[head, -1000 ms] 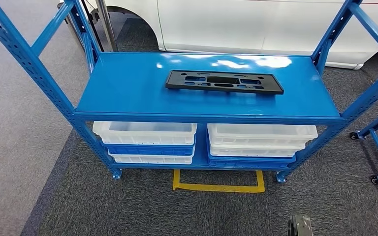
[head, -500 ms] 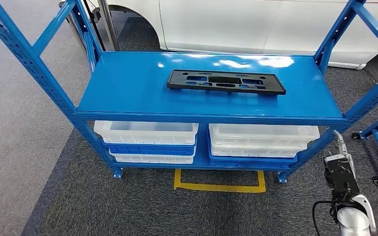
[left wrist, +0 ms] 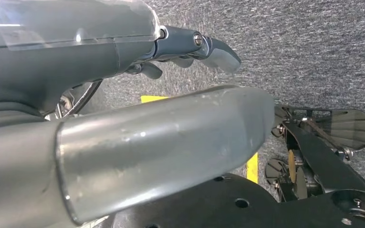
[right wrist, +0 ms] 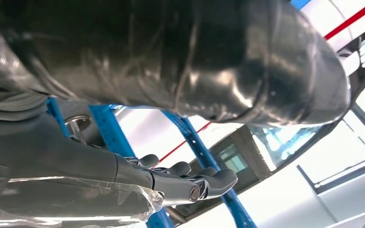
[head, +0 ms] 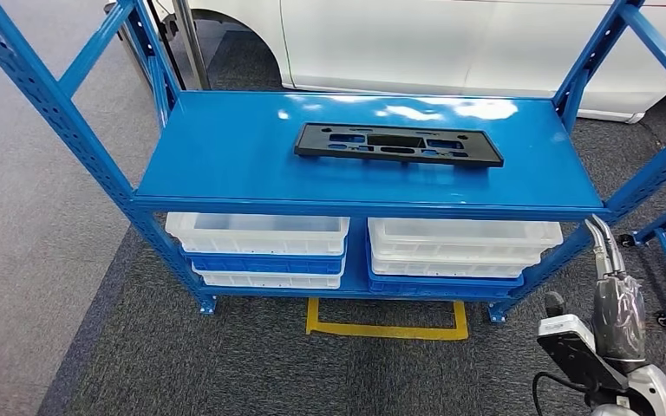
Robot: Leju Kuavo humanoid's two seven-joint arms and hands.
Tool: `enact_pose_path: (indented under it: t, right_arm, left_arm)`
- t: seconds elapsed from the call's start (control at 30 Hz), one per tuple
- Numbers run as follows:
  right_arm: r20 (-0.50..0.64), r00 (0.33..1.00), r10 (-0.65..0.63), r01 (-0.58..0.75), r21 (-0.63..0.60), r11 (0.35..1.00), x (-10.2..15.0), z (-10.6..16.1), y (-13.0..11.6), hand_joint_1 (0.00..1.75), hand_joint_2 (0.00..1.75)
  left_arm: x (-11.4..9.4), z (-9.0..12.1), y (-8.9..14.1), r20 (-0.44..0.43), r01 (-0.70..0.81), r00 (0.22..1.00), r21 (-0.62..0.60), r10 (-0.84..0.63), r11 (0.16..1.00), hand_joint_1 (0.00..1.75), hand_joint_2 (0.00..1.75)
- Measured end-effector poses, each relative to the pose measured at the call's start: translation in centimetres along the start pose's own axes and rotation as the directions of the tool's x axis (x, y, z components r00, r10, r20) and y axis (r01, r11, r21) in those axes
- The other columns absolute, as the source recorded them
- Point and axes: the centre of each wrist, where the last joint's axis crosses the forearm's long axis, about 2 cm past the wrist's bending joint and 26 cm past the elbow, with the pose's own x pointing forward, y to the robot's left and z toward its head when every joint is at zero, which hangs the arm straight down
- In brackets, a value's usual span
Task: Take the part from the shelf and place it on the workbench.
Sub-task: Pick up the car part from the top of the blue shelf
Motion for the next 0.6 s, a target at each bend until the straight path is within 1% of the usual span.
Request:
enact_pose_path:
  t: [0.1,0.23,0.33,0.47,0.6]
  right_arm:
    - [0.01,1.0,0.011,-0.012,0.045,0.999,0.6,-0.9,0.5,0.0,0.0]
    - [0.03,0.993,0.114,-0.116,0.085,0.99,0.9,-3.6,1.9,0.0,0.0]
    - [0.039,0.988,0.149,-0.152,0.096,0.984,0.8,-4.8,2.7,0.0,0.0]
    - [0.035,0.97,0.241,-0.243,0.116,0.963,0.2,-5.9,3.4,0.0,0.0]
    - [0.064,0.946,0.318,-0.324,0.167,0.931,-0.6,-7.1,4.5,0.0,0.0]
  left_arm:
    - [0.1,0.0,0.0,-0.001,0.023,1.0,-0.004,-0.023,1.0,0.0,0.0]
    - [0.4,0.0,0.0,-0.005,0.064,0.998,-0.012,-0.065,0.998,0.0,0.0]
    - [0.6,0.0,0.0,-0.006,0.077,0.997,-0.012,-0.077,0.997,0.0,0.0]
    - [0.6,0.0,-0.1,-0.01,0.1,0.995,-0.016,-0.101,0.995,0.0,0.0]
    - [0.7,0.0,-0.1,-0.034,0.137,0.99,-0.027,-0.138,0.99,0.0,0.0]
